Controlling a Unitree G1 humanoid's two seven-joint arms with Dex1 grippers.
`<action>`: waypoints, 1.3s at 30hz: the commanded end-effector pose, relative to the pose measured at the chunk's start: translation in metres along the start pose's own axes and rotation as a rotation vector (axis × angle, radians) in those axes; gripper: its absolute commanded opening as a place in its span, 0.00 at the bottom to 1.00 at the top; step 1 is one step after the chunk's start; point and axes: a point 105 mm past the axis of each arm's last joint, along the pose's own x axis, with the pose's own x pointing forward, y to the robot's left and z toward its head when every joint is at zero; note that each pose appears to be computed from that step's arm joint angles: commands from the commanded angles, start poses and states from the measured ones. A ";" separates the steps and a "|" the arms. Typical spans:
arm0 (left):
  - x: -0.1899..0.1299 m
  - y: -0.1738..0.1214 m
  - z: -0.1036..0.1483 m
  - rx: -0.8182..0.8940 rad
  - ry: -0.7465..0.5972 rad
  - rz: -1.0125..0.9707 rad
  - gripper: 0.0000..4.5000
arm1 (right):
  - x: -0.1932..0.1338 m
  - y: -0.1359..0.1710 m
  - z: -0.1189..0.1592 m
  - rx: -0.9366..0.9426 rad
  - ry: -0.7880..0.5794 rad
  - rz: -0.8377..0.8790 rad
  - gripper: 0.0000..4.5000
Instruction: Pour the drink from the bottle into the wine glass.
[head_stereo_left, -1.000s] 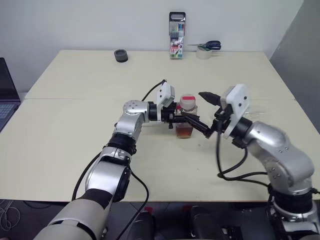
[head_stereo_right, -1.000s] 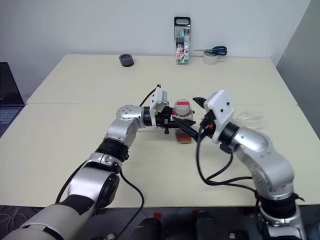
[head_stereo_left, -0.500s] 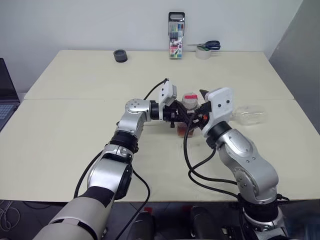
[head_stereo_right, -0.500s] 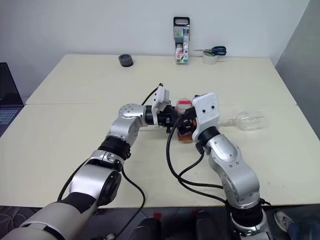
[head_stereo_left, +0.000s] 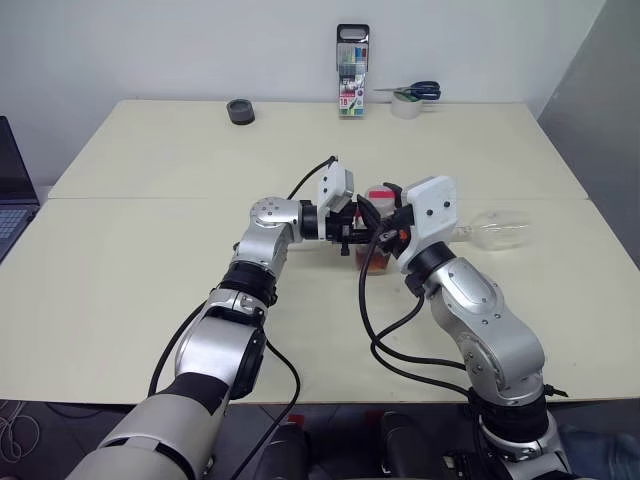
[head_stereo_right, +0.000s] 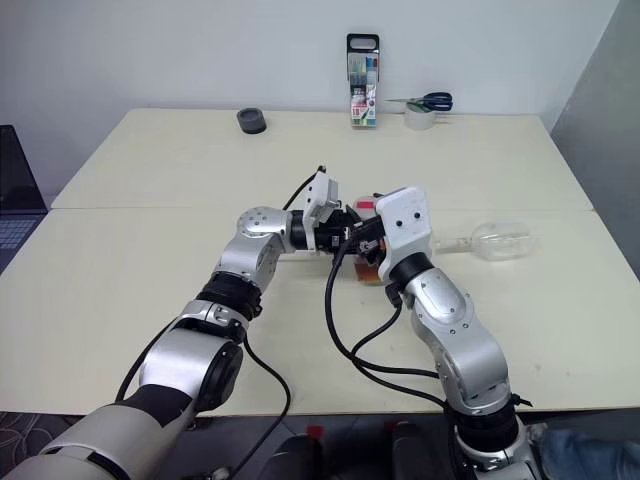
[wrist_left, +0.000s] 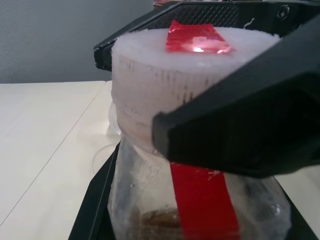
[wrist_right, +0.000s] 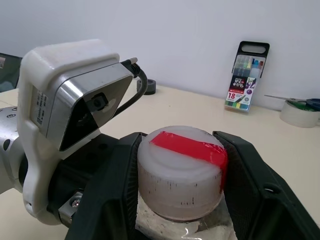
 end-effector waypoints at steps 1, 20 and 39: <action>0.001 0.000 0.010 0.050 -0.004 -0.028 0.39 | -0.002 0.014 0.019 -0.041 -0.076 0.167 0.42; -0.006 0.003 0.022 0.087 -0.016 -0.043 0.37 | -0.017 -0.008 0.025 -0.059 0.056 0.654 0.89; -0.004 -0.001 0.021 0.073 -0.020 -0.065 0.37 | -0.006 -0.032 0.029 -0.069 -0.050 0.346 0.89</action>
